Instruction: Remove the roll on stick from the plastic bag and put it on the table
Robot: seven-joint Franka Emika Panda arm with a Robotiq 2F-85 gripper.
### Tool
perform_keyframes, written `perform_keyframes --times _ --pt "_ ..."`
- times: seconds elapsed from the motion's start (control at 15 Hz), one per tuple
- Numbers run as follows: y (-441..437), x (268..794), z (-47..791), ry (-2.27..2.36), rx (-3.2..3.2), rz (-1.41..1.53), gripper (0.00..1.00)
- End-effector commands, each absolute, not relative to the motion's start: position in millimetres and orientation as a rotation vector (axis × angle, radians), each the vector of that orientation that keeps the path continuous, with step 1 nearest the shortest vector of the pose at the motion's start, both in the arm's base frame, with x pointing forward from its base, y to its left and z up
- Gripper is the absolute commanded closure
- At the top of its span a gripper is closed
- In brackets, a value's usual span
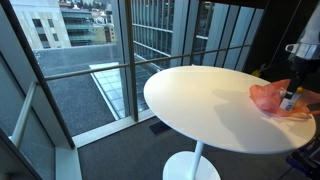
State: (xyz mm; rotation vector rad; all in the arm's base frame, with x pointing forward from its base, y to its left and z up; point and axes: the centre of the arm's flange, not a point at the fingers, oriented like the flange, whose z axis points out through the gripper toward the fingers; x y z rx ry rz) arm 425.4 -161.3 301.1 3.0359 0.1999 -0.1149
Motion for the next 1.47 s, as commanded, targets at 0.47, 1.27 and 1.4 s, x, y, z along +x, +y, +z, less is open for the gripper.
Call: perform_keyframes --times 0.47,1.27,1.4 --pt "-177.0 427.0 300.8 0.289 3.040 -0.096 0.55" --pt "-153.4 430.0 343.2 0.297 3.021 -0.033 0.89" --pt "-136.8 433.9 354.4 0.334 3.020 -0.021 0.89"
